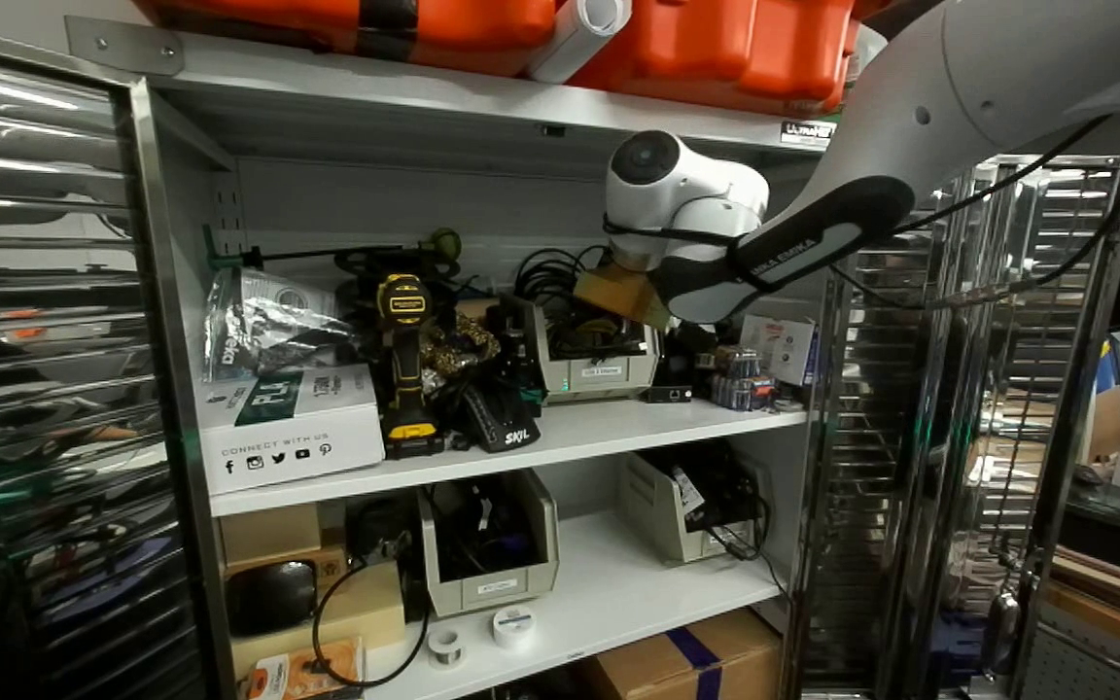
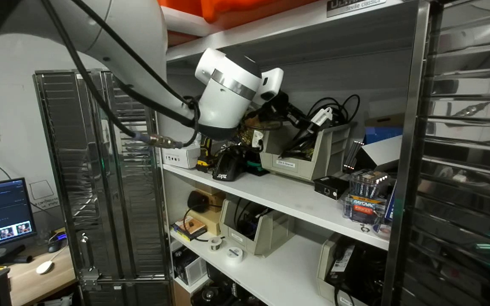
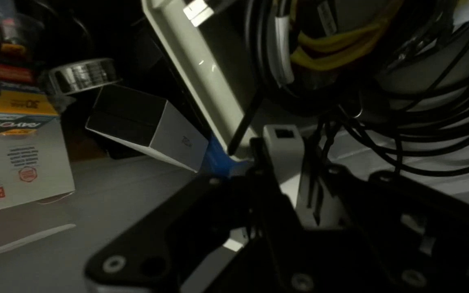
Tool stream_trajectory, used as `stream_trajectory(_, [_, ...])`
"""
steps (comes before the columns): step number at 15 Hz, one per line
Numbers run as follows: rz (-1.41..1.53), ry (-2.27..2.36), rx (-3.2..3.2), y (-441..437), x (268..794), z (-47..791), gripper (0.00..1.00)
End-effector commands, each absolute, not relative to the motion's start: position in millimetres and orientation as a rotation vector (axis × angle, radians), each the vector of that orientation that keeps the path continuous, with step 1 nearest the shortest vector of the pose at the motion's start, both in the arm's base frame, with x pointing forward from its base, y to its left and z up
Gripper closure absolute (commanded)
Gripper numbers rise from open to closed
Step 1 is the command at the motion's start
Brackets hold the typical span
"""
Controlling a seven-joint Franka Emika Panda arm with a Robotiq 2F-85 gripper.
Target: Pick up the white object on the top shelf and put it in the tray behind it
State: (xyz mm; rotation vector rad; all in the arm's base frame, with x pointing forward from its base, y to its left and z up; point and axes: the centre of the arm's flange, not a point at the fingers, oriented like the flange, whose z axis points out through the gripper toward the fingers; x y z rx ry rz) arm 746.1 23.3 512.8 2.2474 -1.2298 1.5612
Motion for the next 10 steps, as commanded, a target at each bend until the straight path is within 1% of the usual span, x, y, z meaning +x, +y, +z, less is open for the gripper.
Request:
stream_trajectory(1, [1.700,-1.339,2.030,38,795,525,0.89])
stream_trajectory(4, [1.772,-1.437,1.890,48,801,540,0.88])
stream_trajectory(6, [1.769,-1.478,1.876,54,802,548,0.89])
stream_trajectory(10, [1.656,-1.514,2.024,59,805,546,0.88])
